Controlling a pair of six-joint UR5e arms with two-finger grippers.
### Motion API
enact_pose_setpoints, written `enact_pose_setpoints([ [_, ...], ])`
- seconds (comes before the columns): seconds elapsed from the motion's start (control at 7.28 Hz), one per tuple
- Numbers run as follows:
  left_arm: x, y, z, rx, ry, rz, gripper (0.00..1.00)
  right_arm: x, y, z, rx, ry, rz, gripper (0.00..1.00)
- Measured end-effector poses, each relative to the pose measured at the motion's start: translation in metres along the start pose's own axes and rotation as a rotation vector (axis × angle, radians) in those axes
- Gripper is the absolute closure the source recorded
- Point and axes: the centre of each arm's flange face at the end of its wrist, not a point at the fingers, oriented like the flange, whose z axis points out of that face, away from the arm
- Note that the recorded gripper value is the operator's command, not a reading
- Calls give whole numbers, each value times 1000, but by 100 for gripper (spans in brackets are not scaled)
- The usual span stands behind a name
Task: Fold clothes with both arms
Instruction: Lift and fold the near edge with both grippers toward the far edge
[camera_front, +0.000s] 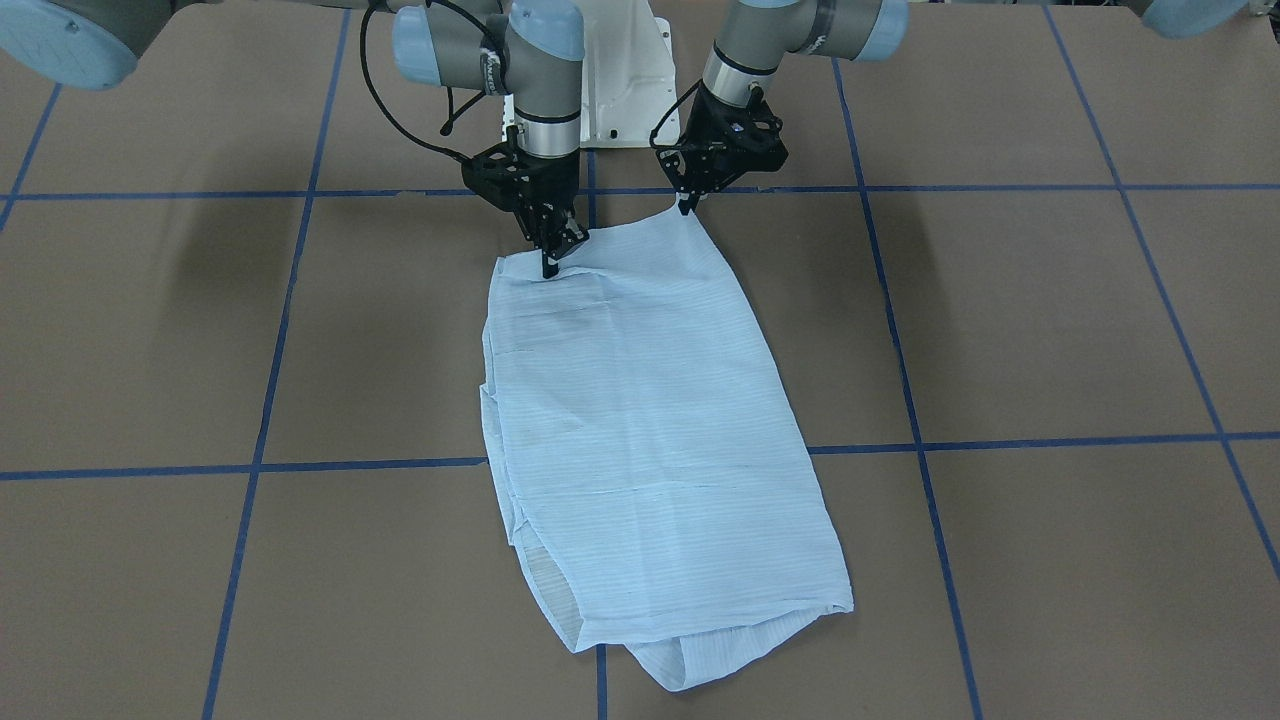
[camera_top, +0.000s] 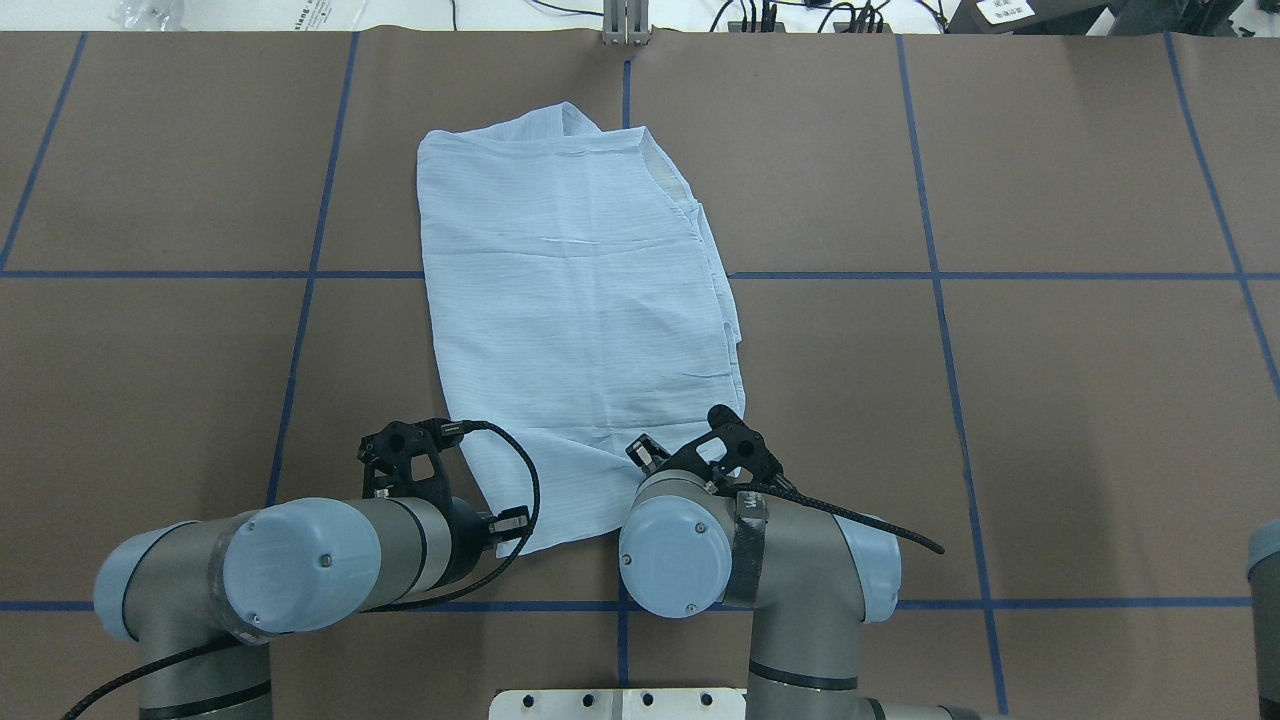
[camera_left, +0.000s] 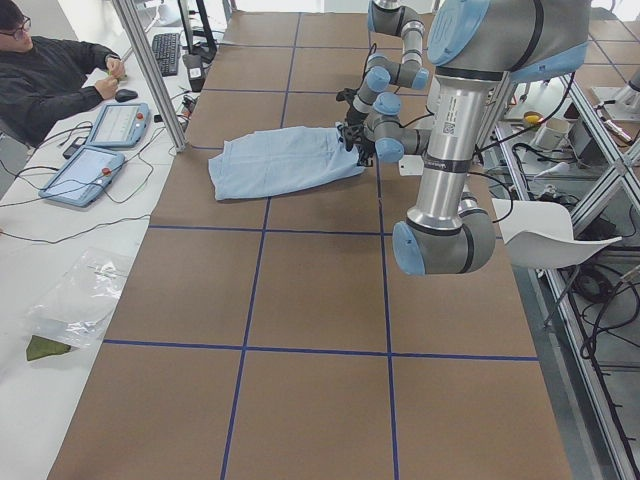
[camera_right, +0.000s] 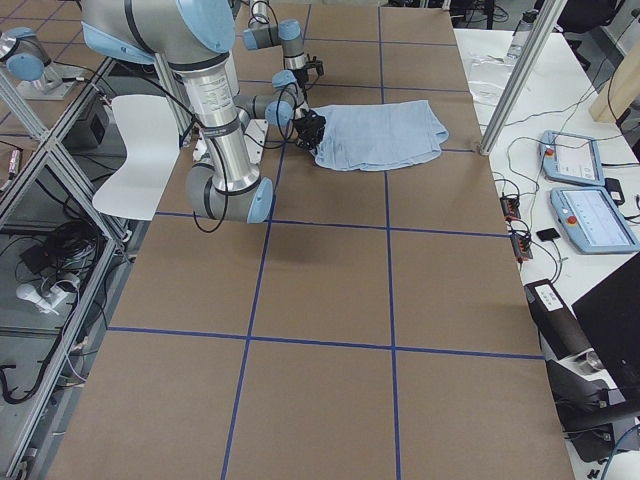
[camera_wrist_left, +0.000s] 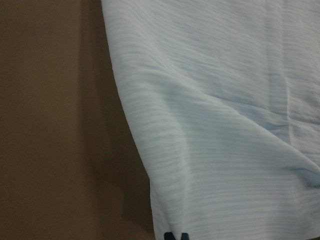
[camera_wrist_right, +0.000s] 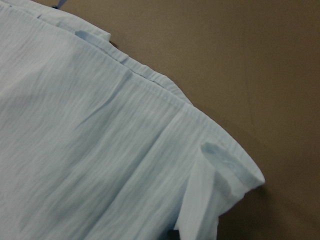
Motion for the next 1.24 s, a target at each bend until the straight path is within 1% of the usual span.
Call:
enact_pose_setpoints([
  [0.14,4,0,-10,-2,20,1,100,-6,-8,-11,-5,-22,11,100],
  [0.41,19,1,-52,-15,105,2,100,-6,-36,-63,-41,-75,33,100],
  [0.69,33,5,-111,-38,218,-13,100,14,-54,-144,-81,-76,20,100],
  [0.82,38,9,-140,-65,270,-29,100,28,-58,-184,-108,-68,6,100],
  [0.96,42,13,-163,-89,312,-35,100,37,-62,-212,-128,-65,0,100],
  [1.1,43,14,-173,-101,329,-34,100,38,-62,-222,-131,-61,-7,100],
  [1.24,42,9,-169,-93,319,-31,100,29,-57,-217,-111,-59,-18,100],
])
